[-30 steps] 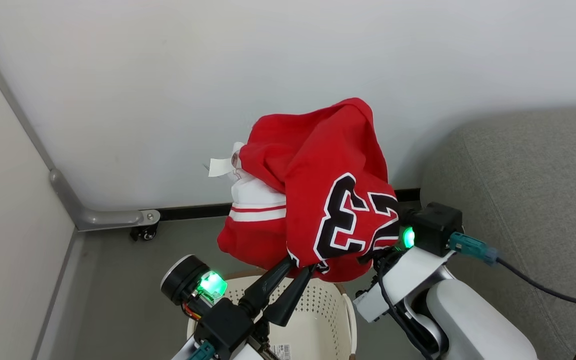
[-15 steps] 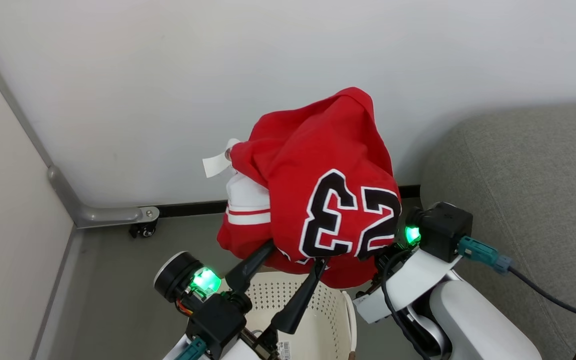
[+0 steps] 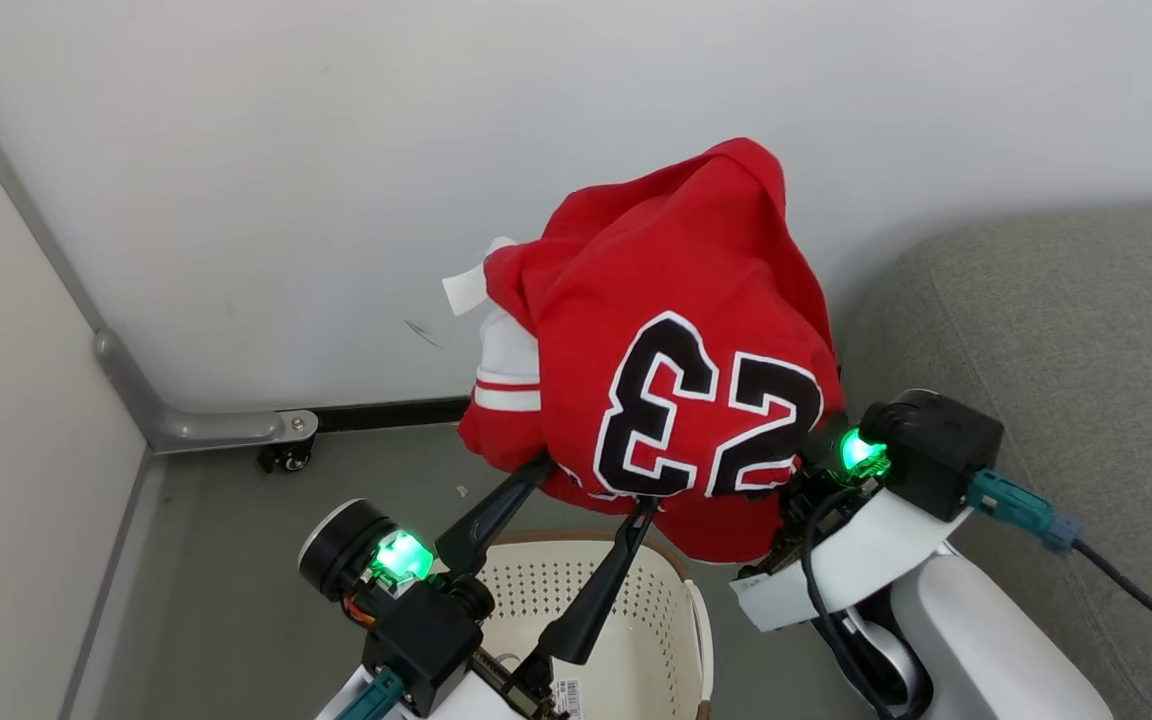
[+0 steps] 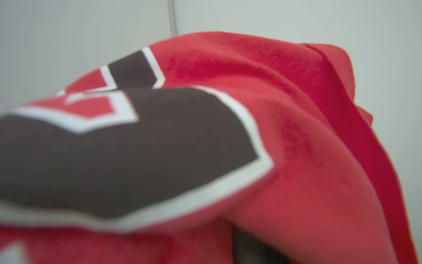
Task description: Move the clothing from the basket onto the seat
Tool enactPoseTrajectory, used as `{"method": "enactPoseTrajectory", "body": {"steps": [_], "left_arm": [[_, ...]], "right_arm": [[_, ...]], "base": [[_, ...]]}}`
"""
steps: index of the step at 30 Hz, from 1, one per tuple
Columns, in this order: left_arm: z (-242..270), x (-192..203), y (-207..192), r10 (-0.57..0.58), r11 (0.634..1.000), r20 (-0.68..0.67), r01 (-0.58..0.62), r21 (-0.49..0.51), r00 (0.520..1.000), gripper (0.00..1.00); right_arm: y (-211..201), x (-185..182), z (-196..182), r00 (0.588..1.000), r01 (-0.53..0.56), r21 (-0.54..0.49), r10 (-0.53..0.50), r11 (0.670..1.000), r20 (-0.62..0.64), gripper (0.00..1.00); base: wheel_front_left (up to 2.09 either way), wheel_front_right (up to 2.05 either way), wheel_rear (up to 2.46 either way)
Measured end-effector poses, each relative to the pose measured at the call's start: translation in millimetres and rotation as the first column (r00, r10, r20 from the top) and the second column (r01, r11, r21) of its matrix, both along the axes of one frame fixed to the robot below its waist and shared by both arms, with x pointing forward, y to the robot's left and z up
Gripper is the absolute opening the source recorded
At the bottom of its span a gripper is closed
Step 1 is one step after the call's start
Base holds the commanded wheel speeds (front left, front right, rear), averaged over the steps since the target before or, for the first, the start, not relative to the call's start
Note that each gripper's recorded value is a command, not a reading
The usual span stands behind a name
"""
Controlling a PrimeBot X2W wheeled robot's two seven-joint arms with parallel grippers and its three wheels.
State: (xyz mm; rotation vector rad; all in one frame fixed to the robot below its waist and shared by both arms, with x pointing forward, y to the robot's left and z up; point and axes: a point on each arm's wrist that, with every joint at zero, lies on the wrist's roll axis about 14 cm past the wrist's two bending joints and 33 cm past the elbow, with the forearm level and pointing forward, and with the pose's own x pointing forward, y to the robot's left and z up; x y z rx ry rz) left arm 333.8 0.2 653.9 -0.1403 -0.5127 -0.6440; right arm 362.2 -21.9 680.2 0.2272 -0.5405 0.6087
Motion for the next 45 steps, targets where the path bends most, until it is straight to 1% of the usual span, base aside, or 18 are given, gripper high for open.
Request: {"method": "enactPoseTrajectory", "body": {"steps": [13, 20, 29, 37, 45], "left_arm": [[-2.8, 4.6, 5.0, 0.020, 1.000, -0.009, -0.020, 0.002, 1.000, 1.00], [-7.5, 7.3, 6.5, 0.028, 1.000, -0.022, -0.028, 0.011, 0.999, 1.00], [-27.6, 11.4, 9.4, 0.044, 0.996, -0.055, -0.040, 0.076, 0.998, 1.00], [-62.1, 9.9, 15.3, 0.065, 0.989, -0.136, -0.046, 0.140, 0.989, 1.00], [-84.5, 0.1, 9.7, 0.053, 0.981, -0.178, -0.018, 0.192, 0.983, 1.00]], "right_arm": [[-17.5, 1.9, -0.6, 0.999, 0.050, 0.030, -0.050, 0.998, -0.008, 0.00], [-23.4, 2.5, 4.4, 0.997, 0.070, 0.033, -0.070, 0.997, 0.010, 0.00], [-31.8, 3.7, 9.7, 0.994, 0.102, 0.031, -0.102, 0.994, 0.032, 0.00], [-38.8, 1.7, 18.3, 0.990, 0.124, 0.037, -0.126, 0.992, 0.061, 0.00], [-48.2, 0.6, 25.8, 0.984, 0.152, 0.048, -0.156, 0.987, 0.084, 0.00]], "base": [[0.00, 0.00, 0.00], [0.00, 0.00, 0.00], [0.00, 0.00, 0.00], [0.00, 0.00, 0.00], [0.00, 0.00, 0.00]]}}
